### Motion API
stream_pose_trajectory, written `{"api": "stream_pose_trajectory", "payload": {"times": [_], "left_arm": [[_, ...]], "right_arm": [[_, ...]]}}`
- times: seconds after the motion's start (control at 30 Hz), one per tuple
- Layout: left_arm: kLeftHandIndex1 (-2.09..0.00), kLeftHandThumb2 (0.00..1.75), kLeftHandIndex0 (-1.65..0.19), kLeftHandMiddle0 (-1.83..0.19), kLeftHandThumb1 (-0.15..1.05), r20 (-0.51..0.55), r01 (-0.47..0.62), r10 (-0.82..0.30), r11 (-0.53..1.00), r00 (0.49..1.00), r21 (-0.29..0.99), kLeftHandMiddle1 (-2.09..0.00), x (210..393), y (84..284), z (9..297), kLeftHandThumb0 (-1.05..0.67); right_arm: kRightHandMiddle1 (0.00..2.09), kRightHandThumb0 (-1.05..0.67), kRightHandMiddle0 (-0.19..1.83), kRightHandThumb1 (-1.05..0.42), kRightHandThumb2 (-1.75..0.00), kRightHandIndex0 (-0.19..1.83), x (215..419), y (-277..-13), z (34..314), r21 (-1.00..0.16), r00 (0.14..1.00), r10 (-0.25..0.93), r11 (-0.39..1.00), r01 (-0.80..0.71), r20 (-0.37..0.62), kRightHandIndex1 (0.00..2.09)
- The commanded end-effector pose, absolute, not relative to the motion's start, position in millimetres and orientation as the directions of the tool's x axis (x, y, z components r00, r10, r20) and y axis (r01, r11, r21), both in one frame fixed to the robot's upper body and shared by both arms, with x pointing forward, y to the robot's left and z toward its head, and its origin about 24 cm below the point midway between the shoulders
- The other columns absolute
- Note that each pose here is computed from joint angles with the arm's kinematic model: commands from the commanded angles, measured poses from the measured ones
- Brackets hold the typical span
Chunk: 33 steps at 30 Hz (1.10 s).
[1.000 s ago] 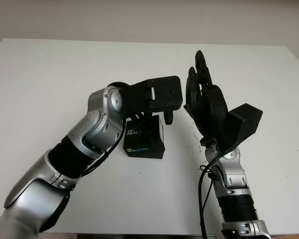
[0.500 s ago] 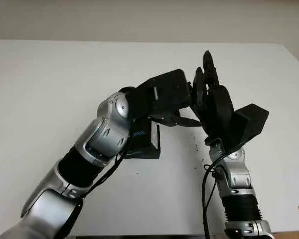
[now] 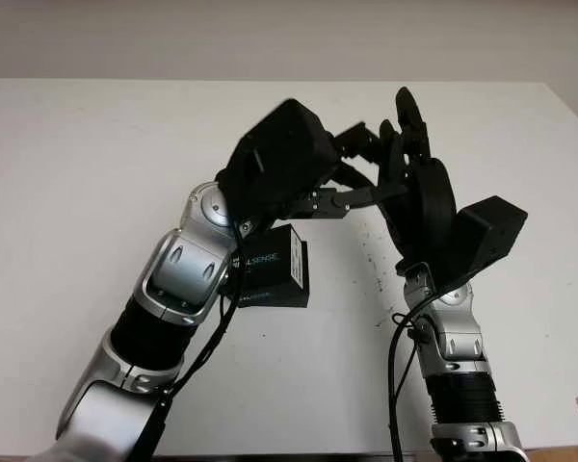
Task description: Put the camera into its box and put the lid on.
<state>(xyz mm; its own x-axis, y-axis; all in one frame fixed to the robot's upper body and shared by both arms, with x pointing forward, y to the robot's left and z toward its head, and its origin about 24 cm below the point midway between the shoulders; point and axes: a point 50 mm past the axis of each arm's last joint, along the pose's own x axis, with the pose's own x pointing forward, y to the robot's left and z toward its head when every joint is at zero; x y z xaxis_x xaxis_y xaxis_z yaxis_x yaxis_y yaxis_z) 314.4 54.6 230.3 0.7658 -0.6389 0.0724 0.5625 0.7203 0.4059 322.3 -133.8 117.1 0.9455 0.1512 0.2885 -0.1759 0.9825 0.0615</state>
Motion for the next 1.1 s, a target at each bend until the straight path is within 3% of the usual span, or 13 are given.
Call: {"api": "stream_pose_trajectory", "payload": {"times": [0.0, 0.17, 0.3, 0.4, 0.53, 0.8, 1.07], "left_arm": [[-1.26, 0.29, 0.19, 0.19, 1.05, 0.142, 0.517, -0.614, 0.75, 0.777, 0.412, -1.18, 314.0, 64.3, 238.2, -0.58], [-0.98, 0.24, 0.19, 0.19, 1.05, 0.253, 0.41, -0.569, 0.777, 0.783, 0.478, -0.96, 318.7, 95.8, 244.7, -0.62], [-0.69, 0.12, 0.17, -0.03, 1.05, 0.322, 0.287, -0.541, 0.76, 0.777, 0.583, -0.33, 321.4, 126.5, 241.0, -0.71], [-0.42, 0.12, 0.09, -0.08, 1.05, 0.31, 0.249, -0.545, 0.723, 0.779, 0.645, -0.14, 324.2, 149.3, 233.5, -0.78], [-0.16, 0.06, 0.08, -0.01, 1.04, 0.22, 0.289, -0.578, 0.658, 0.786, 0.695, -0.03, 324.1, 176.3, 222.0, -0.84], [-0.05, 0.04, 0.19, 0.14, 0.95, 0.03, 0.315, -0.549, 0.522, 0.835, 0.793, -0.03, 309.7, 218.6, 198.2, -0.89], [0.0, 0.04, 0.19, 0.19, 0.91, -0.052, 0.327, -0.526, 0.446, 0.849, 0.833, 0.0, 290.5, 226.4, 168.9, -0.87]], "right_arm": [[0.15, -0.67, -0.19, -1.05, -0.67, -0.18, 322.0, -135.2, 115.6, 0.052, 0.946, 0.15, 0.984, -0.172, 0.286, 0.11], [0.15, -0.65, -0.18, -1.05, -0.67, -0.17, 322.1, -136.4, 114.1, 0.045, 0.949, 0.148, 0.985, -0.166, 0.278, 0.1], [0.14, -0.66, -0.19, -1.05, -0.67, -0.16, 322.9, -137.3, 115.4, 0.039, 0.949, 0.151, 0.985, -0.168, 0.278, 0.1], [0.14, -0.69, -0.18, -1.05, -0.66, -0.15, 324.5, -139.2, 118.5, 0.036, 0.947, 0.144, 0.986, -0.161, 0.288, 0.1], [0.11, -0.7, -0.19, -1.05, -0.68, -0.17, 327.4, -146.0, 128.7, 0.041, 0.939, 0.137, 0.987, -0.158, 0.316, 0.08], [0.07, -0.69, -0.19, -1.05, -0.72, -0.19, 332.4, -160.6, 148.6, 0.054, 0.921, 0.11, 0.989, -0.14, 0.373, 0.07], [0.06, -0.72, -0.18, -1.05, -0.66, -0.19, 332.7, -166.0, 154.8, 0.093, 0.924, 0.063, 0.99, -0.106, 0.377, 0.06]]}}
